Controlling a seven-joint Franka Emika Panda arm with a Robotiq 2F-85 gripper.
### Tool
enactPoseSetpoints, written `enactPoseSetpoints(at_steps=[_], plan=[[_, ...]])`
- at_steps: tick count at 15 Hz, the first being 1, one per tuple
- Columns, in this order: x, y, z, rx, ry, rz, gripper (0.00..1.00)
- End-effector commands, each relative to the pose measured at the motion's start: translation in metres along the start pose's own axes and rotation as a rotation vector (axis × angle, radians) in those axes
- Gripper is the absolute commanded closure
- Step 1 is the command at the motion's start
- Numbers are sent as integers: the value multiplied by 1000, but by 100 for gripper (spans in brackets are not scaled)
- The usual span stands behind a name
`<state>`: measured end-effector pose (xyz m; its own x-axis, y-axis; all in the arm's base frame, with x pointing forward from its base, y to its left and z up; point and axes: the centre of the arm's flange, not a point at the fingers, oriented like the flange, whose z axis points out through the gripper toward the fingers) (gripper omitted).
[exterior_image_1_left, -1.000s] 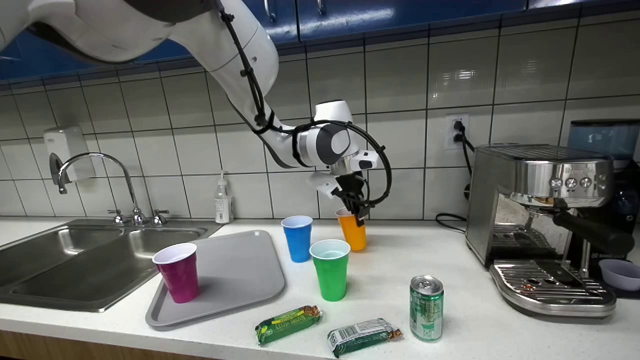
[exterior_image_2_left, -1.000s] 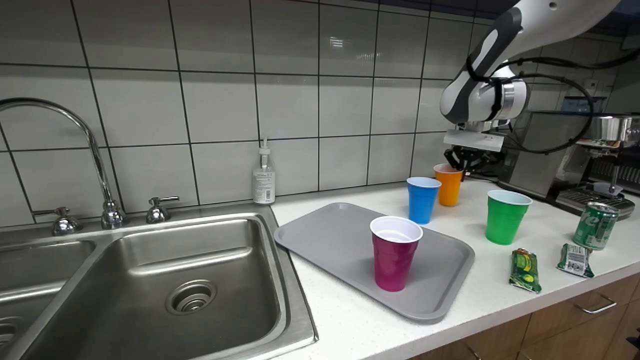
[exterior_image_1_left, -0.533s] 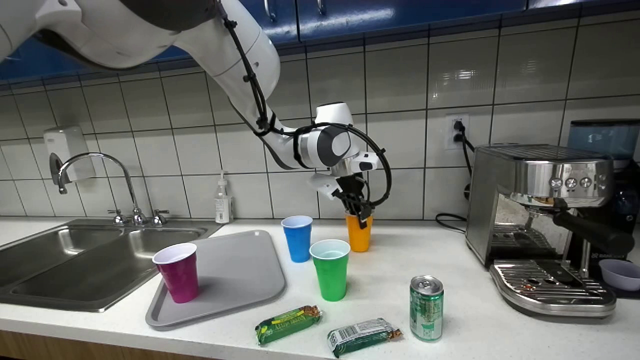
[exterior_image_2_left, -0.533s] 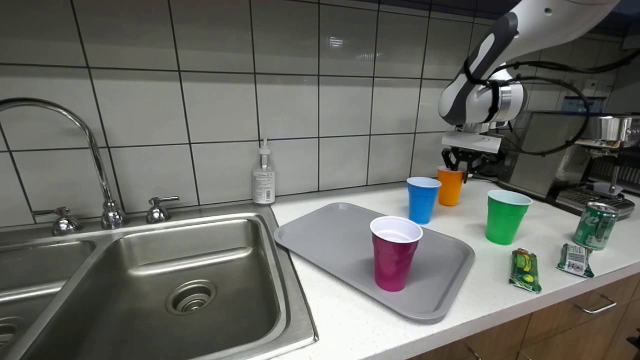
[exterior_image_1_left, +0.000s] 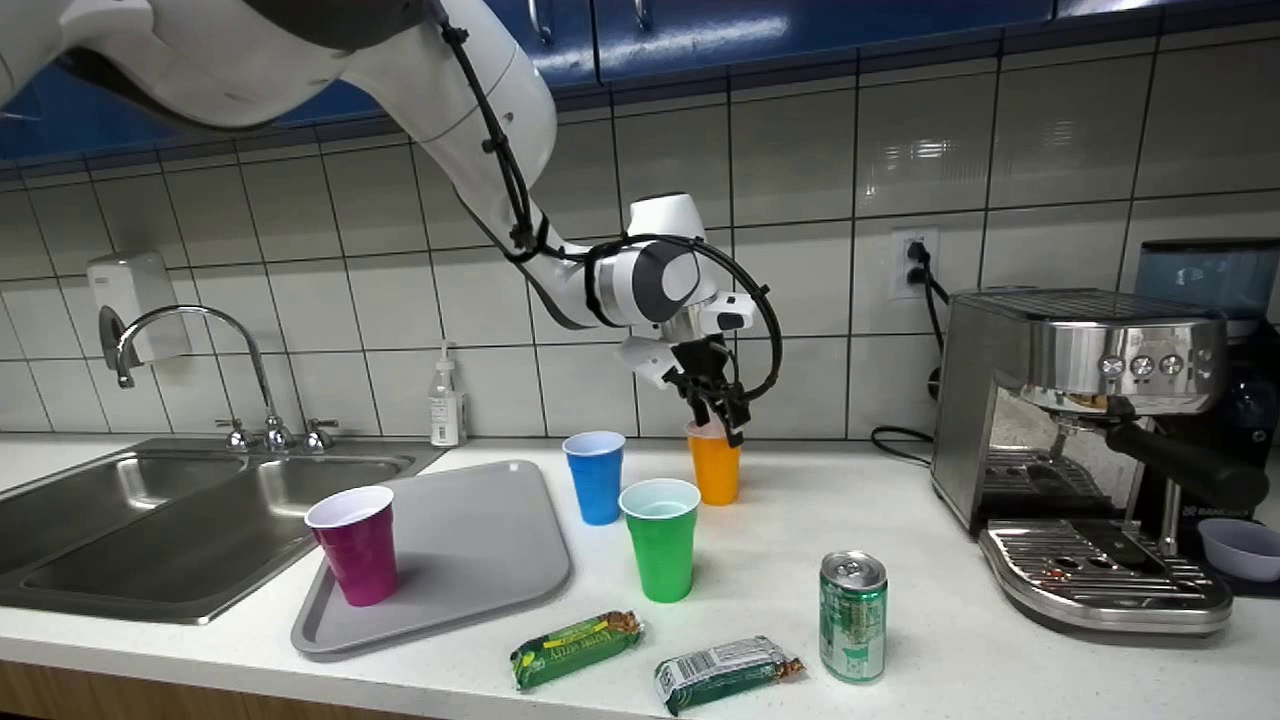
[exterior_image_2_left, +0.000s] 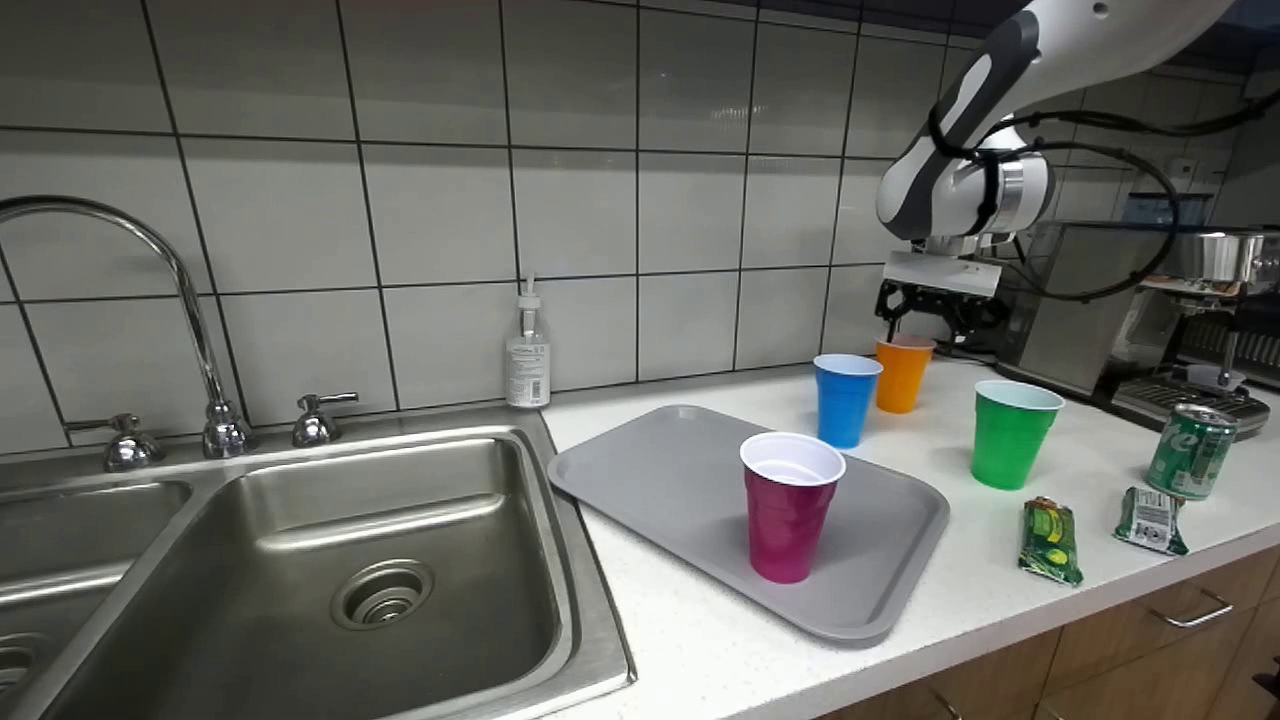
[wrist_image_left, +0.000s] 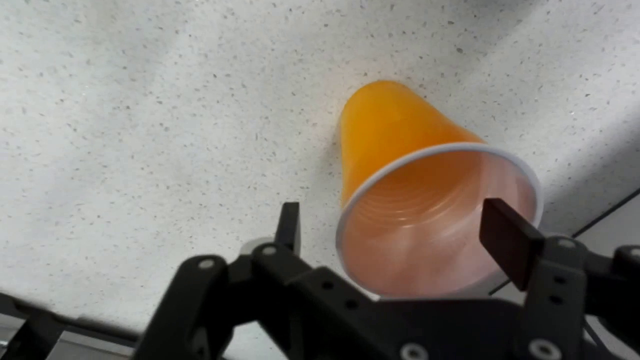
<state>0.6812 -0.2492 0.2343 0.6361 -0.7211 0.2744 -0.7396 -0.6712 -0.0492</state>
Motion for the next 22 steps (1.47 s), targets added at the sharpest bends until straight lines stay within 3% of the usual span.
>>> enactPoseSetpoints(at_steps=[1,12,22], plan=[[-14,5,-33,2,6,10,0],[-84,1,-78,-3,-24,-41,0],[-165,-38,-114,19,-53,-200,0]])
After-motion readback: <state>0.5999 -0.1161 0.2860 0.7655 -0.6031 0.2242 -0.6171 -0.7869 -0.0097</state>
